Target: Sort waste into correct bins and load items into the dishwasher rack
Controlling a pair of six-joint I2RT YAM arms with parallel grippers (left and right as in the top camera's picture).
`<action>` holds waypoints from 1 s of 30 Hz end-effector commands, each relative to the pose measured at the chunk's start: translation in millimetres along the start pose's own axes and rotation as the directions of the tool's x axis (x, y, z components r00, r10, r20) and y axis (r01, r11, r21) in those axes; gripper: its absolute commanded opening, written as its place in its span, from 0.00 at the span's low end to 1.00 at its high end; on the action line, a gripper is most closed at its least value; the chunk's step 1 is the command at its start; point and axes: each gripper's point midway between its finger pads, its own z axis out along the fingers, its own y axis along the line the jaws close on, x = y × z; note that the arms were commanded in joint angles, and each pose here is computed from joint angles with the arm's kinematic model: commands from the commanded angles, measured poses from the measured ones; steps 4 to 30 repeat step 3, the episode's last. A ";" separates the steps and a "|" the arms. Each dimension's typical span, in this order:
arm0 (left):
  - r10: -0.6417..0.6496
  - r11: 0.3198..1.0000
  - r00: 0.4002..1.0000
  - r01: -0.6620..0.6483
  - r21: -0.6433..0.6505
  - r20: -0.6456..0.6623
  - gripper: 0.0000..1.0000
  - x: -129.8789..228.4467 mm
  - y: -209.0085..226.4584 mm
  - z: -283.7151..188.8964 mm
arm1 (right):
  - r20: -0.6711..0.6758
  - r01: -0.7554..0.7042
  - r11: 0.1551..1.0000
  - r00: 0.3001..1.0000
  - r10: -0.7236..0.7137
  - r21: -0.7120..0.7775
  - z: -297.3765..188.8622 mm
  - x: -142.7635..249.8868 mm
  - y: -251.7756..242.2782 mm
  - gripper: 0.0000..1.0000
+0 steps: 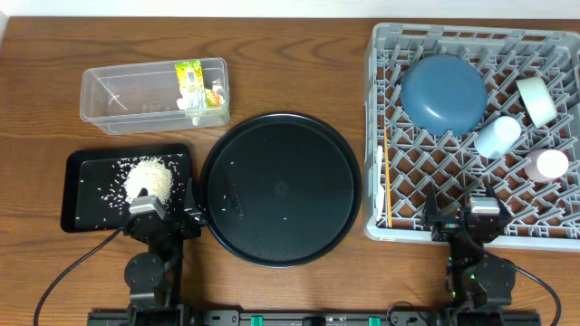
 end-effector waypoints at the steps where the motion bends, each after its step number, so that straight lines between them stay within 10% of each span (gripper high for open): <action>1: 0.010 1.000 0.999 -0.011 -0.023 -0.047 0.98 14.6 6.0 0.3 | 0.000 0.013 1.000 1.000 -0.013 -0.006 -0.3 0.4 1.4 0.99; 30: 0.010 1.000 0.999 -0.011 -0.023 -0.047 0.98 14.6 6.0 0.3 | 0.000 0.013 1.000 1.000 -0.013 -0.006 -0.3 0.4 1.4 0.99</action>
